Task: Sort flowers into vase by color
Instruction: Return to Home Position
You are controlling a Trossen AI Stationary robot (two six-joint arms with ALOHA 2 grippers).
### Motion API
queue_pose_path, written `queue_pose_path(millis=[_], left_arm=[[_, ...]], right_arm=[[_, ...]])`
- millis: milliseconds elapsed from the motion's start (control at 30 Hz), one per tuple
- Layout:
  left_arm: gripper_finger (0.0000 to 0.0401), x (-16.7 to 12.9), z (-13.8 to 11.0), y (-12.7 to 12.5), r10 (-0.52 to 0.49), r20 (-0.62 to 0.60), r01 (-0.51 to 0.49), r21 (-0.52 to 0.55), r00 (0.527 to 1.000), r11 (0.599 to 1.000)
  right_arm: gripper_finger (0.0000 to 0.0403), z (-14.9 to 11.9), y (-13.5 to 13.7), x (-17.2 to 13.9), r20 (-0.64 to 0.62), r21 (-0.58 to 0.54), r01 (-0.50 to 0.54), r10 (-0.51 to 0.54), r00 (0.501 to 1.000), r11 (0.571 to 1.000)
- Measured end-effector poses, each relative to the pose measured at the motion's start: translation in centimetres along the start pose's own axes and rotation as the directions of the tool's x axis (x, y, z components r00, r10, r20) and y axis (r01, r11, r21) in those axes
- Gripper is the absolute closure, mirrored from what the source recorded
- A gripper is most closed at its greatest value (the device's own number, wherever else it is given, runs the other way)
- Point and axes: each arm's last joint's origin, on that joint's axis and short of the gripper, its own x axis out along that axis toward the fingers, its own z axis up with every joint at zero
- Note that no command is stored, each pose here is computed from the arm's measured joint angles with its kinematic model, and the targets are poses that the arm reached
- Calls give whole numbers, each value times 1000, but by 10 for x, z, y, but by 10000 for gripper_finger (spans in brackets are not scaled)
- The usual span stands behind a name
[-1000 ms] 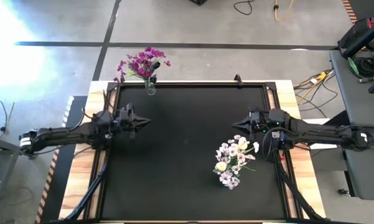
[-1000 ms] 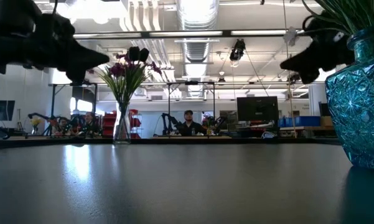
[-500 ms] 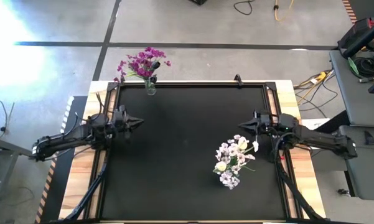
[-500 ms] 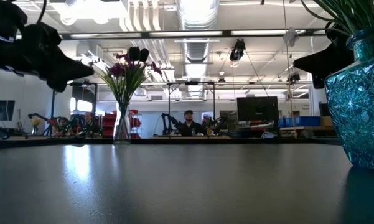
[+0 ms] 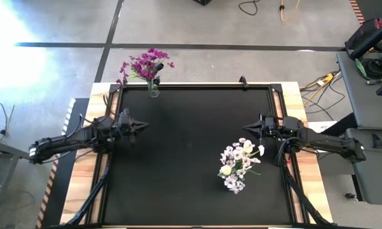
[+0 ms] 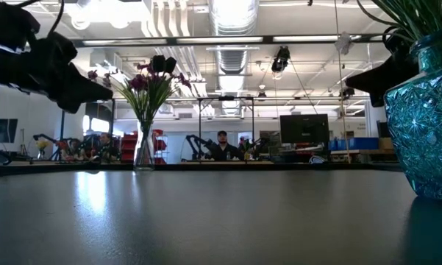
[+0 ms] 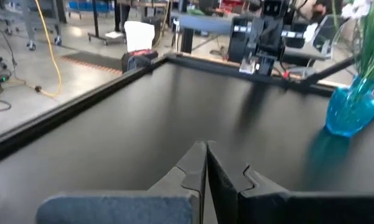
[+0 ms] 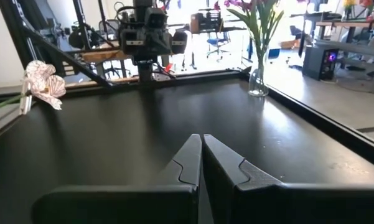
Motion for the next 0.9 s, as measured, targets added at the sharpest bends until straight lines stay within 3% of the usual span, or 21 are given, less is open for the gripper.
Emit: queue_pose_path(millis=[900], left_arm=[[401,9,-10,1,17,-127,-16,9,992,1000]], right_arm=[[394,-1,0,0,-6,-5,-1,1,1000,1000]])
